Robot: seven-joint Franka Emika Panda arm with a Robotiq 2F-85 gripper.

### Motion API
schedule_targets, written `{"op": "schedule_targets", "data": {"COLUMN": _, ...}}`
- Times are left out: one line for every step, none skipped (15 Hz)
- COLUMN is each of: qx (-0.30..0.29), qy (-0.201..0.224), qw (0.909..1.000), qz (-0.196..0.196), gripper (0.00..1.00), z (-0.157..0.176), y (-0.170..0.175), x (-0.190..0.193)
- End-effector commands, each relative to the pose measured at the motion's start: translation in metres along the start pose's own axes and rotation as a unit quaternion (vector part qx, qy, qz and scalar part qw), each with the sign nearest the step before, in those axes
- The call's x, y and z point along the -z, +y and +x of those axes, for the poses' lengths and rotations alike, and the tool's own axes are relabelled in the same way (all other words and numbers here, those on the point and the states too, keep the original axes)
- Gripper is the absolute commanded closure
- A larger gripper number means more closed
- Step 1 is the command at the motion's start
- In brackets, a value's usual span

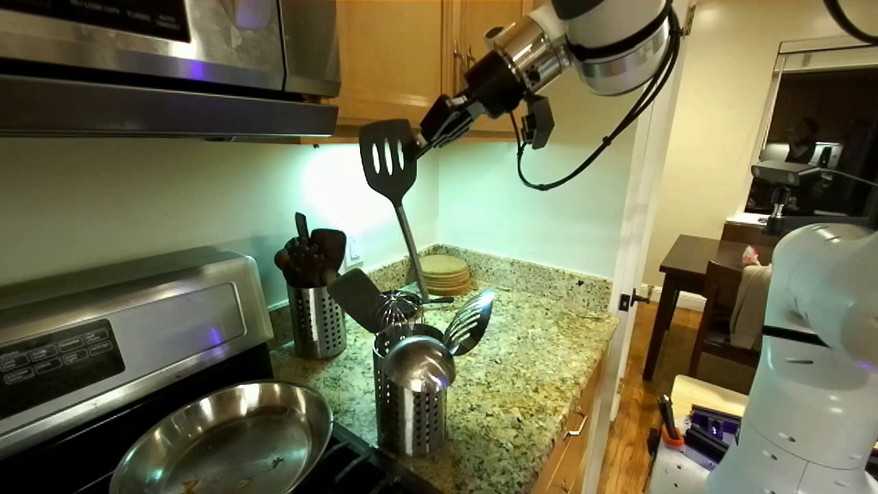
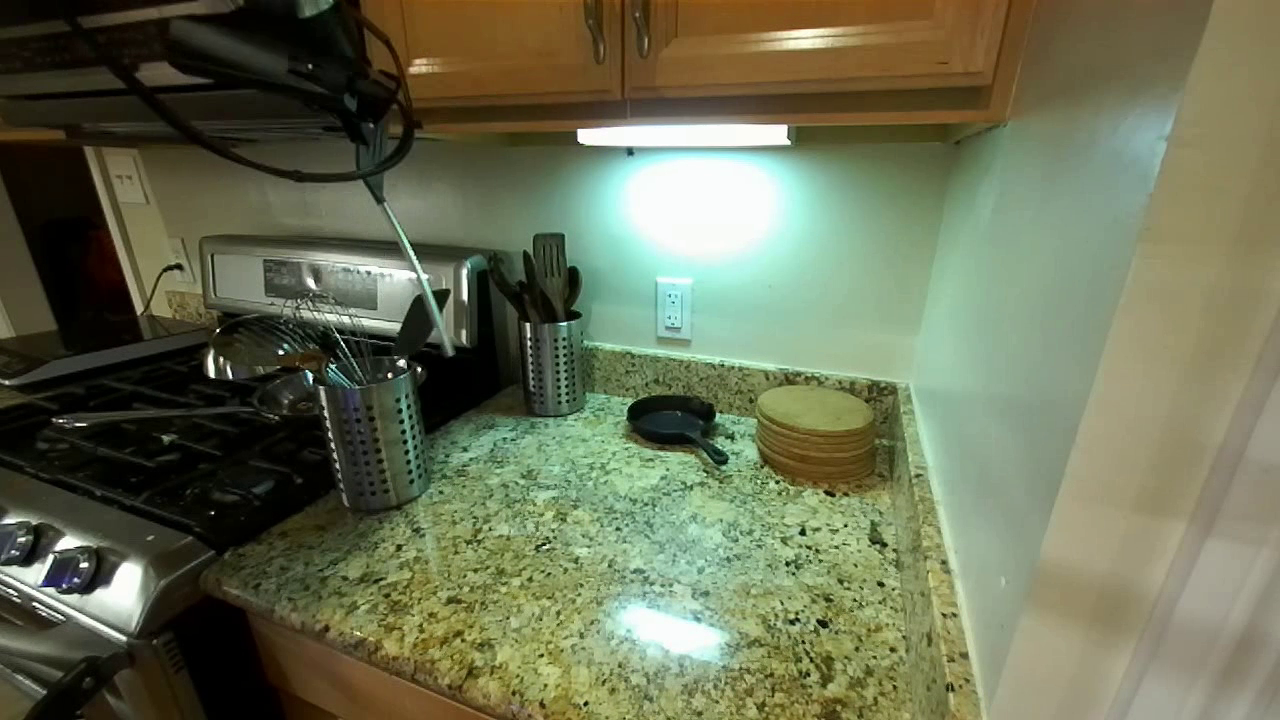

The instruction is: Put the spatula on the counter

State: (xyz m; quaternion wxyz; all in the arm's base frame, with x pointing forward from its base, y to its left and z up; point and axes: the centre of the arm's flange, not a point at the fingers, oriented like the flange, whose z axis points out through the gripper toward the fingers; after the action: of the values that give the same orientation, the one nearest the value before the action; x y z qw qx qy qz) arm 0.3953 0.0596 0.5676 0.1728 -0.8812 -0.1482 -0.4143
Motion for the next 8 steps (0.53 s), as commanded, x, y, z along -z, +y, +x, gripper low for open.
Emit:
{"op": "schedule_targets", "data": {"qx": 0.015, "qy": 0.033, "qw": 0.9987, "qz": -0.035, "gripper": 0.91, "z": 0.010, "y": -0.015, "x": 0.035}}
{"op": "schedule_targets", "data": {"qx": 0.019, "qy": 0.037, "qw": 0.9981, "qz": -0.044, "gripper": 0.92, "z": 0.013, "y": -0.016, "x": 0.042}}
{"op": "schedule_targets", "data": {"qx": 0.021, "qy": 0.040, "qw": 0.9977, "qz": -0.051, "gripper": 0.92, "z": 0.015, "y": -0.016, "x": 0.046}}
{"op": "schedule_targets", "data": {"qx": 0.023, "qy": 0.041, "qw": 0.9971, "qz": -0.060, "gripper": 0.92, "z": 0.016, "y": -0.014, "x": 0.049}}
{"op": "schedule_targets", "data": {"qx": 0.019, "qy": 0.038, "qw": 0.9971, "qz": -0.063, "gripper": 0.92, "z": 0.016, "y": -0.009, "x": 0.050}}
{"op": "schedule_targets", "data": {"qx": 0.011, "qy": 0.031, "qw": 0.9973, "qz": -0.065, "gripper": 0.92, "z": 0.014, "y": -0.002, "x": 0.047}}
{"op": "schedule_targets", "data": {"qx": 0.004, "qy": 0.025, "qw": 0.9973, "qz": -0.069, "gripper": 0.91, "z": 0.011, "y": 0.007, "x": 0.042}}
{"op": "schedule_targets", "data": {"qx": -0.006, "qy": 0.014, "qw": 0.9974, "qz": -0.070, "gripper": 0.92, "z": 0.007, "y": 0.017, "x": 0.036}}
